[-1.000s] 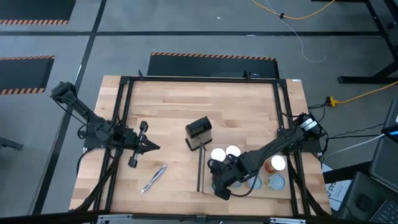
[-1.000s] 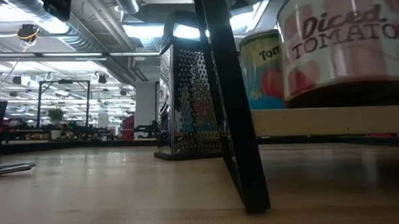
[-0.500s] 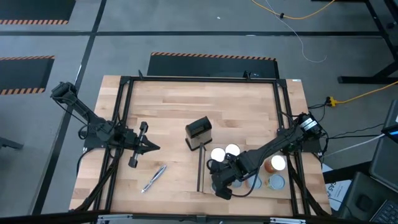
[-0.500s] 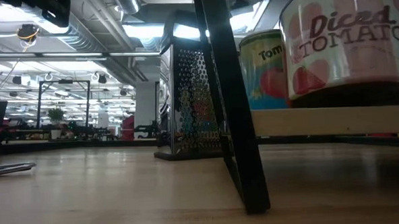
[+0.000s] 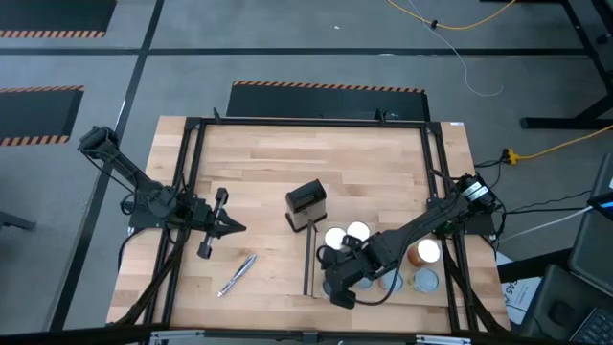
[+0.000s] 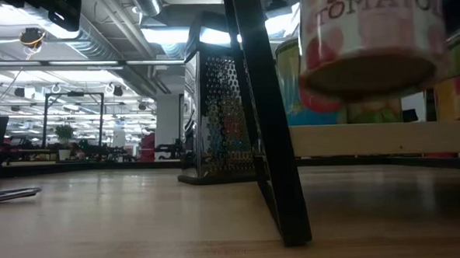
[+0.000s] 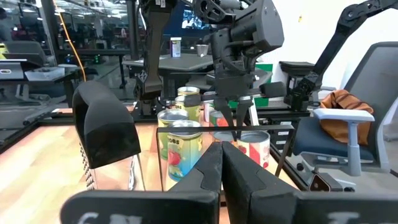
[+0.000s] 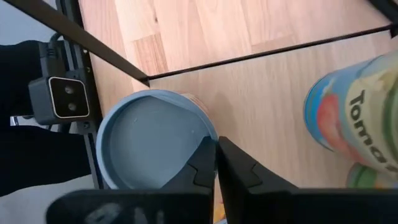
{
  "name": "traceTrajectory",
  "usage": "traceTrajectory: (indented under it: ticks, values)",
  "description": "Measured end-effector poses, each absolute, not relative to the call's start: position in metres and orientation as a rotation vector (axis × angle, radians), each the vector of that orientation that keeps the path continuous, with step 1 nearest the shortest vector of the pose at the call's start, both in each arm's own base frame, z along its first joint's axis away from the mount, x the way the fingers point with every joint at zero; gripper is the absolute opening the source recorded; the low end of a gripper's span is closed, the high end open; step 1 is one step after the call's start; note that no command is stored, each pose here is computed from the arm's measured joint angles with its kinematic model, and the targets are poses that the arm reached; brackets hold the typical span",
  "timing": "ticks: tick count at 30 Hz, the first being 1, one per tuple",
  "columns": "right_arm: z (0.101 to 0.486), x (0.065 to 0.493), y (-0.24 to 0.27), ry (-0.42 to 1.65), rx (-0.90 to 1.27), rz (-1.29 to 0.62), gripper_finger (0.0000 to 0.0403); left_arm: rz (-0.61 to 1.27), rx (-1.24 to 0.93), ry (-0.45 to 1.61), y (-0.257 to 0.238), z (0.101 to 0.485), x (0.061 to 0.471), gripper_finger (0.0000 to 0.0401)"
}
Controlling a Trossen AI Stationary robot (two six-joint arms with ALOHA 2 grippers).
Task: Pick and place cans onto a shelf
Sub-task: Adjust the canned goods on the shelf
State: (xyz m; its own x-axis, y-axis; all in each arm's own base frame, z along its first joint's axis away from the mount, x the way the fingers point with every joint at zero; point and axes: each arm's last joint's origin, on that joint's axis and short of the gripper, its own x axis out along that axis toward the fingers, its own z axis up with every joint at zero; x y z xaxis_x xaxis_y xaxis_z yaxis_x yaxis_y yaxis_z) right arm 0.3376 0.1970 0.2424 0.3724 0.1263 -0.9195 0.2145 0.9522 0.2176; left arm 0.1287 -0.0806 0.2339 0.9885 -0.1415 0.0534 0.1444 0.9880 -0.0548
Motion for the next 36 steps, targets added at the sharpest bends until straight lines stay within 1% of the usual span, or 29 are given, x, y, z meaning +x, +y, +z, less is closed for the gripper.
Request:
traceTrajectory:
  ticks: [14,20,26,36]
  values:
    - [0.242,0.337,0.194,1.171,0.194,-0.074,0.001,-0.151,-0.058,-0.049,-0.081,0.234,0.129,0.0]
    - [0.241,0.337,0.194,1.167,0.18,-0.066,0.001,-0.151,-0.058,-0.049,-0.081,0.234,0.129,0.0]
    - [0.231,0.333,0.192,1.194,0.169,-0.081,0.001,-0.15,-0.057,-0.049,-0.081,0.234,0.129,0.0]
    - [0.23,0.333,0.192,1.192,0.168,-0.079,0.001,-0.15,-0.057,-0.049,-0.081,0.234,0.129,0.0]
